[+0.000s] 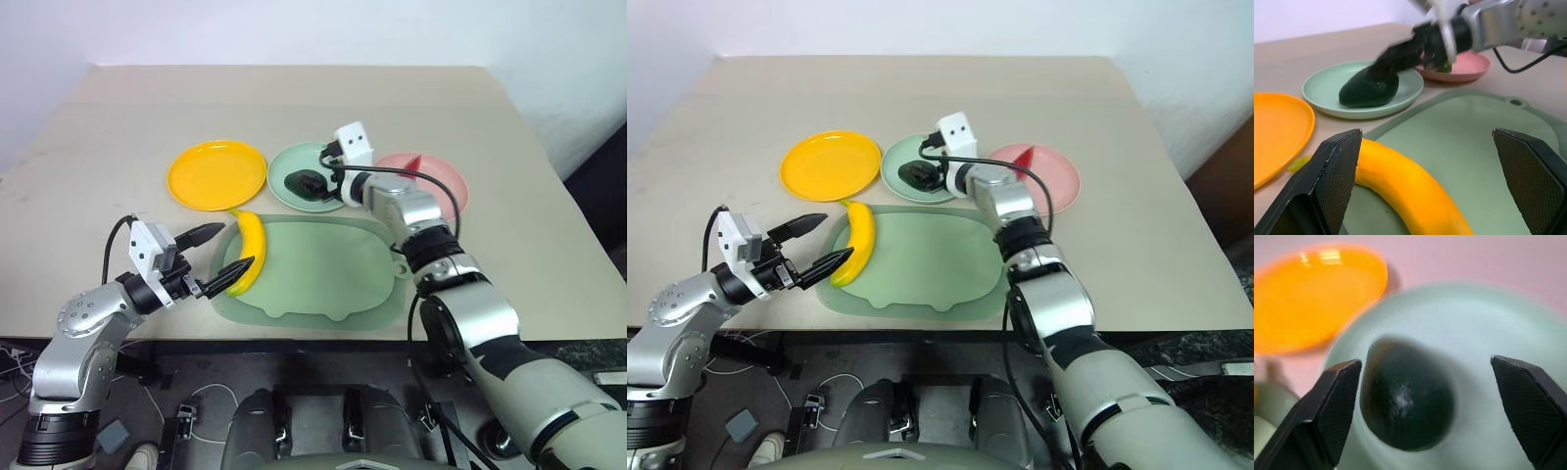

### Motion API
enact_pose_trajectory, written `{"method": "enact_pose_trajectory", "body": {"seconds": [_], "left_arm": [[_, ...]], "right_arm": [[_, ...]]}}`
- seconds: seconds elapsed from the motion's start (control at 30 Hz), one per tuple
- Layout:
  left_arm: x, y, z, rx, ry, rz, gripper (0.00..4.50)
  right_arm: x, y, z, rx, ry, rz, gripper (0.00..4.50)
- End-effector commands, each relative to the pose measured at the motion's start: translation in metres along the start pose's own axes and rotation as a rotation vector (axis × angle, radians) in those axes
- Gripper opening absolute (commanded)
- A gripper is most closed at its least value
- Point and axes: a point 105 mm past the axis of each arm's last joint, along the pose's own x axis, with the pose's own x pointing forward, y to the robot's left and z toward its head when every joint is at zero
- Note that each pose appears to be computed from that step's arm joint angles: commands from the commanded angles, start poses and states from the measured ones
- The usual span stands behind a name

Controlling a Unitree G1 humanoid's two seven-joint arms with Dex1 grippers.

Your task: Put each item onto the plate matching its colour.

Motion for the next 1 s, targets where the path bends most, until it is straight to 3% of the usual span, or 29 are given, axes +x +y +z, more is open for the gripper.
{"method": "enact_pose_trajectory", "body": {"seconds": [0.03, 0.33, 0.63, 1.0], "left_arm": [[-0.004, 0.001, 0.017, 0.012, -0.062, 0.028, 4.50], [-0.006, 0.007, 0.020, 0.026, -0.080, 0.111, 4.50], [-0.006, 0.013, 0.017, 0.062, -0.074, 0.211, 4.50], [0.005, -0.002, 0.014, 0.020, -0.092, 0.353, 4.50]], "right_arm": [[-0.022, 0.024, 0.023, 0.013, -0.126, 0.123, 4.48], [-0.077, 0.074, 0.011, 0.111, -0.315, 0.271, 4.48], [-0.095, 0.086, -0.034, -0.012, -0.256, 0.232, 4.48], [-0.105, 0.082, -0.049, -0.062, -0.227, 0.204, 4.48]]}}
